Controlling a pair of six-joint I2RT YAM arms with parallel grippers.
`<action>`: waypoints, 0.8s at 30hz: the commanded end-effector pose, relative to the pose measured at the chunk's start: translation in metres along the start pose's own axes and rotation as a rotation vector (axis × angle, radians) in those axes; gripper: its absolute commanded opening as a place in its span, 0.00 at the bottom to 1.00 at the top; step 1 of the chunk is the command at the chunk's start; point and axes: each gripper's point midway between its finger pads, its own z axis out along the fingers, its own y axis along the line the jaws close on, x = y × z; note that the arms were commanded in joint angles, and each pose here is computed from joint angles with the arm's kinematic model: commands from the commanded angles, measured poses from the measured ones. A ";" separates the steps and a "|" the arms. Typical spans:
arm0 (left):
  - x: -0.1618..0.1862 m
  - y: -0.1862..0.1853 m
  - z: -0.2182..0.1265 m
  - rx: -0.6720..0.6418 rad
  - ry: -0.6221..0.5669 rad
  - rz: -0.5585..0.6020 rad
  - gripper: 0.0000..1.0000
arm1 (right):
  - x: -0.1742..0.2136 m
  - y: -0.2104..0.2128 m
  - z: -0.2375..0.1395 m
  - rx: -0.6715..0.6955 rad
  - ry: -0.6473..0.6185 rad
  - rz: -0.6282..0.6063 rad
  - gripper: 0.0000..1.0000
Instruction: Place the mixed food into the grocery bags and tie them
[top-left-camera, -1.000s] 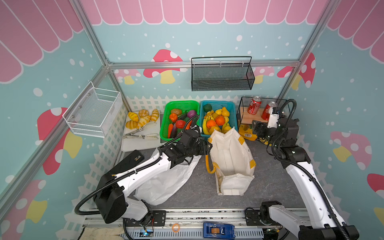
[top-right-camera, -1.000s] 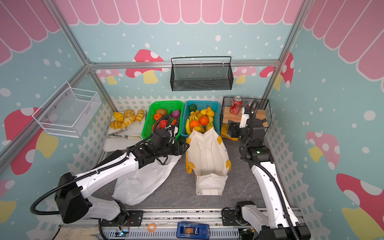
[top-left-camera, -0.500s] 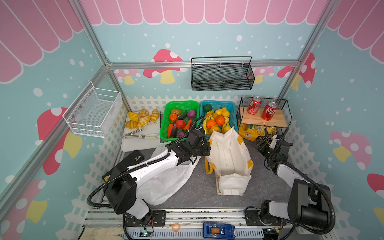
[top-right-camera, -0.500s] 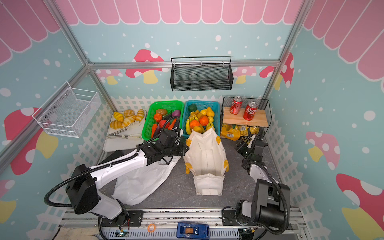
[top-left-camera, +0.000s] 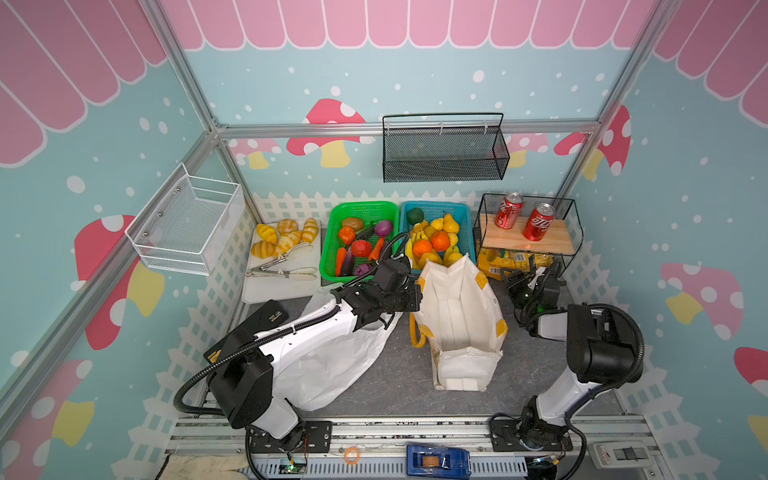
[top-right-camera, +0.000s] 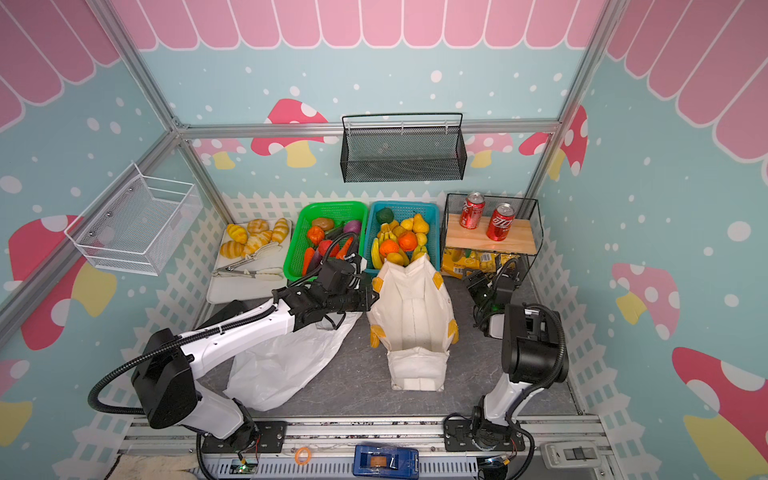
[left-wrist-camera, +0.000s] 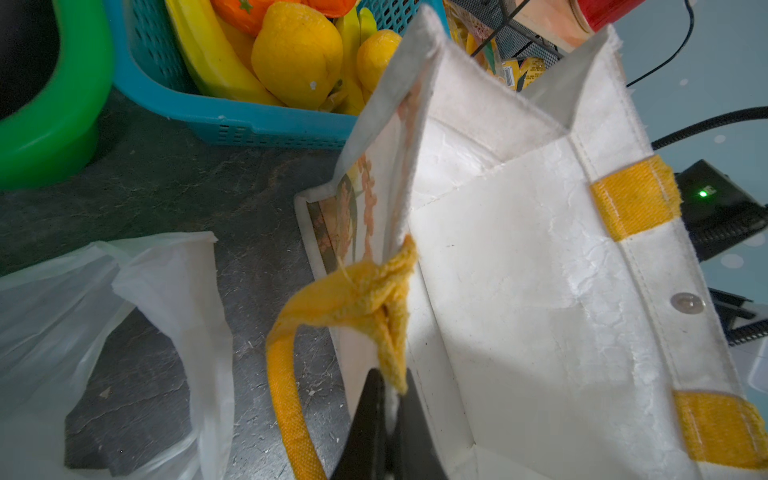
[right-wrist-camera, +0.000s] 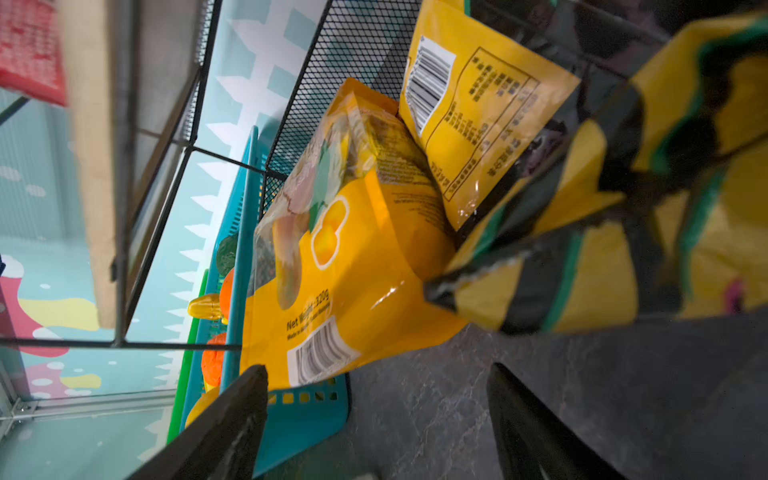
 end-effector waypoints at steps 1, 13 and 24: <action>-0.006 -0.006 0.000 0.025 -0.023 0.005 0.00 | -0.014 0.025 0.012 -0.116 -0.040 0.061 0.81; -0.001 -0.003 0.003 0.024 -0.007 0.018 0.00 | -0.006 0.021 0.024 -0.168 -0.025 0.095 0.27; -0.003 0.001 0.000 0.017 -0.018 0.019 0.00 | -0.009 0.050 -0.004 -0.280 -0.037 0.125 0.07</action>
